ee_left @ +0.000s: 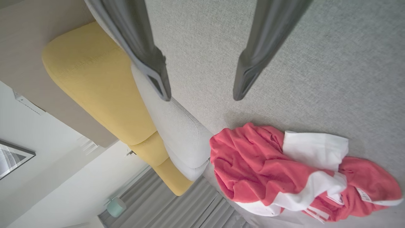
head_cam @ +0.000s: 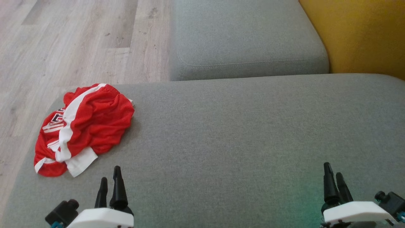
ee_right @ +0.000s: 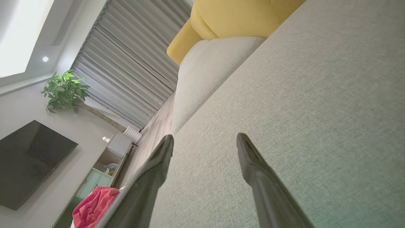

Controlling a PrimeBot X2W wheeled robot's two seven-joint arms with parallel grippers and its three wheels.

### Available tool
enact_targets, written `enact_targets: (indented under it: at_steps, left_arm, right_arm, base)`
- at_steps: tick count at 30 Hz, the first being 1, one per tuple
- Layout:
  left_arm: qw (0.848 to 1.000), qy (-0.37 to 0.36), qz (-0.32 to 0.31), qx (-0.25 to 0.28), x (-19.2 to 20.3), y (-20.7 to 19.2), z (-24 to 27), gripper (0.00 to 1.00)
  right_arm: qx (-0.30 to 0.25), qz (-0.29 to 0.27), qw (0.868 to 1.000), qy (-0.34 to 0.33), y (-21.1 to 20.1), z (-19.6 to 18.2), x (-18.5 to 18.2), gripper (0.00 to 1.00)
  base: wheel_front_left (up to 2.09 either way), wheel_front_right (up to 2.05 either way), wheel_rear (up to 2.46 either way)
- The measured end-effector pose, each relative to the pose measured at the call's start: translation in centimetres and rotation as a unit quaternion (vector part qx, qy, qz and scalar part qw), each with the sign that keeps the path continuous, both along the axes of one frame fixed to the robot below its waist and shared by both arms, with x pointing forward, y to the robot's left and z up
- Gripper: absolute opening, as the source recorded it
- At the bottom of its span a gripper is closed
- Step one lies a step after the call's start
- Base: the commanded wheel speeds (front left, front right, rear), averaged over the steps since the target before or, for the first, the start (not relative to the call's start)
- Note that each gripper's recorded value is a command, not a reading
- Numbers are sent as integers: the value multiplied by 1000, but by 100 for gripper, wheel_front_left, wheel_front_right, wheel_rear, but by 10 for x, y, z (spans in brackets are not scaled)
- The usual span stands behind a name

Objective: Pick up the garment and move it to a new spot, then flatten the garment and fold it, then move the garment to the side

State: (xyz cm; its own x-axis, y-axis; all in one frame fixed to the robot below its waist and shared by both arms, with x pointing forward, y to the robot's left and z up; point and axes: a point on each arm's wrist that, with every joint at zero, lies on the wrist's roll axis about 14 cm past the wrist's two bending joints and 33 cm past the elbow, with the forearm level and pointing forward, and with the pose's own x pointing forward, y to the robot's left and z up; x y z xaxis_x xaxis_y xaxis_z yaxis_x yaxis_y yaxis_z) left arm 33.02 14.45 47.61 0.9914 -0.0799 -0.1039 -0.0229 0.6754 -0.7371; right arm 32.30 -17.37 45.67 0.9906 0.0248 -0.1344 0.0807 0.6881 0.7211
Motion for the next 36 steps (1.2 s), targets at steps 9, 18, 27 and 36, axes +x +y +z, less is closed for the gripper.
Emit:
enact_targets:
  at_steps: [9, 18, 27, 36]
  left_arm:
    - [998, -16, -11, 55, -6, -7, 3, 100]
    - [993, -37, -19, 110, -9, -14, 10, 100]
    - [984, -54, -25, 165, -14, -20, 14, 100]
    - [973, -69, -25, 221, -20, -22, 15, 100]
  right_arm:
    - [-52, 17, 998, -16, 7, 6, -3, 100]
    - [-105, 27, 994, -24, 9, 5, -11, 100]
    - [-160, 44, 985, -46, 17, 12, -13, 100]
    - [-211, 59, 974, -58, 23, 11, -22, 100]
  base:
    - [0, 0, 0]
    - [0, 0, 0]
    - [0, 0, 0]
    - [0, 0, 0]
